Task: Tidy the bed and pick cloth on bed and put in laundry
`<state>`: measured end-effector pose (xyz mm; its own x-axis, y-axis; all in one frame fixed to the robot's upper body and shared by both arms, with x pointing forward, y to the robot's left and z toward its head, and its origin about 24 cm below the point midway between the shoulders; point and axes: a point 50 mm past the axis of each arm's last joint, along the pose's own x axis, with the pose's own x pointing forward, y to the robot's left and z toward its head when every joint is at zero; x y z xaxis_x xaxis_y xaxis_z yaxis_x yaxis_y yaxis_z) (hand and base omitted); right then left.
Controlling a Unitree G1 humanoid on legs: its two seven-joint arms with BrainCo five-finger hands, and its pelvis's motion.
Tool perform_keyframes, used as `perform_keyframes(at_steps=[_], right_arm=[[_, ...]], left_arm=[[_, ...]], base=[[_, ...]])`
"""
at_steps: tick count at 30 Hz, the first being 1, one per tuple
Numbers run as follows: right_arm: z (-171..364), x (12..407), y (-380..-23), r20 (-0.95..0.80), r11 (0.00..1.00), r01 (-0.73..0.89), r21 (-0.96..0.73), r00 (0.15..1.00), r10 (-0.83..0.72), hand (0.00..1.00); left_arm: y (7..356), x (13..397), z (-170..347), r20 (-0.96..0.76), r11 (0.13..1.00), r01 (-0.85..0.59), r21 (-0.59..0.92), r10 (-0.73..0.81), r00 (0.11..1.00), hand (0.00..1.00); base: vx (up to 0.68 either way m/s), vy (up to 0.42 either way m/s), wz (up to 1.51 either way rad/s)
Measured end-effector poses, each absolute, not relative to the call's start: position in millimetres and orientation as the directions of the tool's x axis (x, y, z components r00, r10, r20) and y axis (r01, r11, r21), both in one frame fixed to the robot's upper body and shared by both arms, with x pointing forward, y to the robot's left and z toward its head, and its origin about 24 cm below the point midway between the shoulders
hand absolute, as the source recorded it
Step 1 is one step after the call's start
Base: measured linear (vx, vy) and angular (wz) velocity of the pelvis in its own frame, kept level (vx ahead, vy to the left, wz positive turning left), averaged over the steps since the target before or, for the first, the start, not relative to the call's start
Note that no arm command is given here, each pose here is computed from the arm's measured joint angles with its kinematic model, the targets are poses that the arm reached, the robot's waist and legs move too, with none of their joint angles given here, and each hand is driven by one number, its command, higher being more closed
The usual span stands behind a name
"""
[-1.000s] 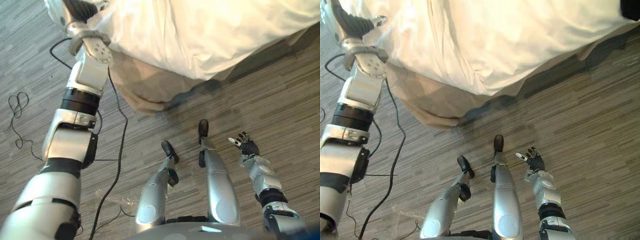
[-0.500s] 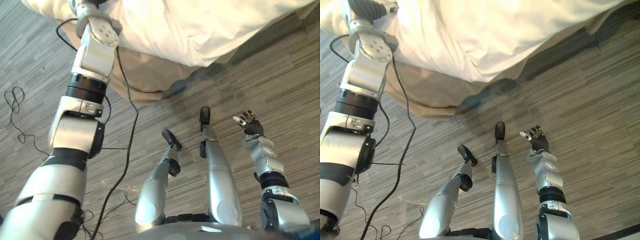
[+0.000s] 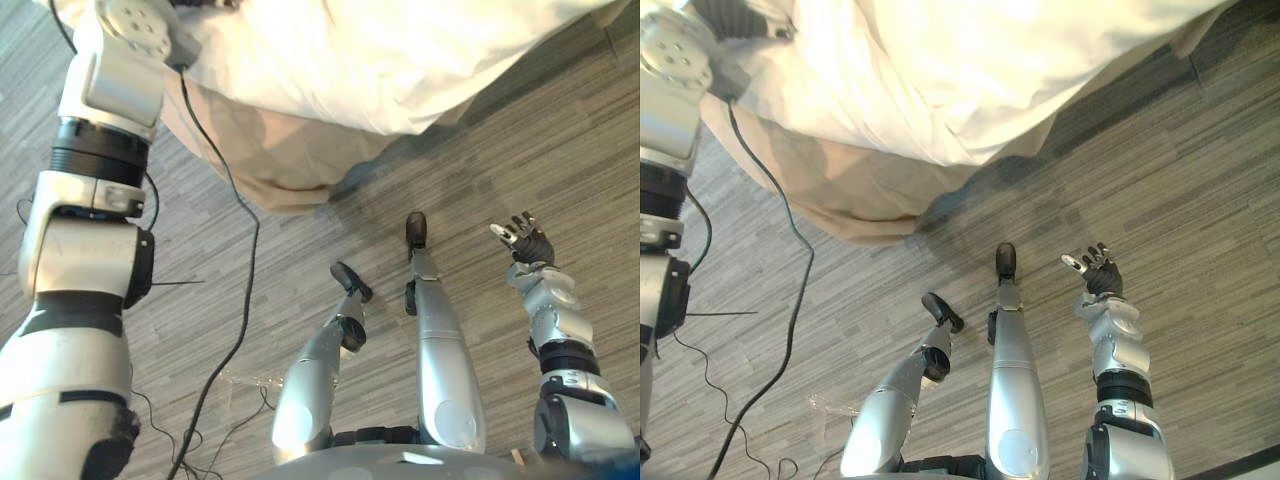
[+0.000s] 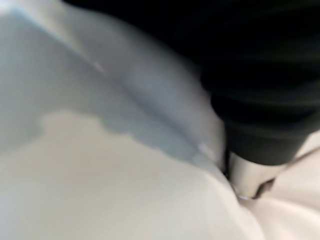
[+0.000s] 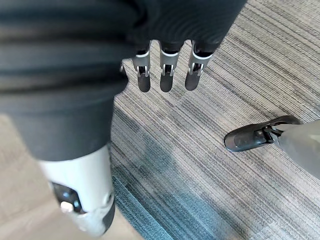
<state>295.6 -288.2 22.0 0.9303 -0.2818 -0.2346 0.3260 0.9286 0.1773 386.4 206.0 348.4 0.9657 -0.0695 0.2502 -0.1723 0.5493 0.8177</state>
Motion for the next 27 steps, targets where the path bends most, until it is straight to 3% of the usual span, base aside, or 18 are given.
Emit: perform_keyframes(at_steps=[4,12,16,17,23,27], right_arm=[[6,280,-292,-0.264,0.931,0.341,0.129,0.917,-0.3,0.0],[-27,259,-299,-0.412,0.923,0.385,0.019,0.844,-0.344,0.0],[-53,241,-299,-0.533,0.919,0.393,-0.028,0.772,-0.347,0.0],[-63,231,-300,-0.575,0.912,0.407,-0.039,0.737,-0.354,0.0],[-102,170,-306,-0.732,0.887,0.449,-0.105,0.569,-0.375,0.0],[-125,126,-298,-0.818,0.875,0.469,-0.12,0.452,-0.355,0.0]], left_arm=[[193,387,320,0.189,0.569,-0.034,0.822,-0.216,0.958,1.0],[198,361,226,-0.085,0.468,0.296,0.833,-0.42,0.903,1.0],[216,338,193,-0.112,0.522,0.356,0.775,-0.441,0.89,1.0],[222,329,184,-0.117,0.535,0.365,0.762,-0.441,0.89,0.0],[238,299,143,-0.171,0.579,0.43,0.693,-0.448,0.878,0.0],[240,267,73,-0.274,0.691,0.487,0.534,-0.404,0.873,0.0]], base=[[0.16,0.034,0.19],[0.13,0.02,0.26],[0.08,-0.011,0.14],[0.08,-0.02,0.15],[0.07,-0.052,0.09],[0.09,-0.093,0.15]])
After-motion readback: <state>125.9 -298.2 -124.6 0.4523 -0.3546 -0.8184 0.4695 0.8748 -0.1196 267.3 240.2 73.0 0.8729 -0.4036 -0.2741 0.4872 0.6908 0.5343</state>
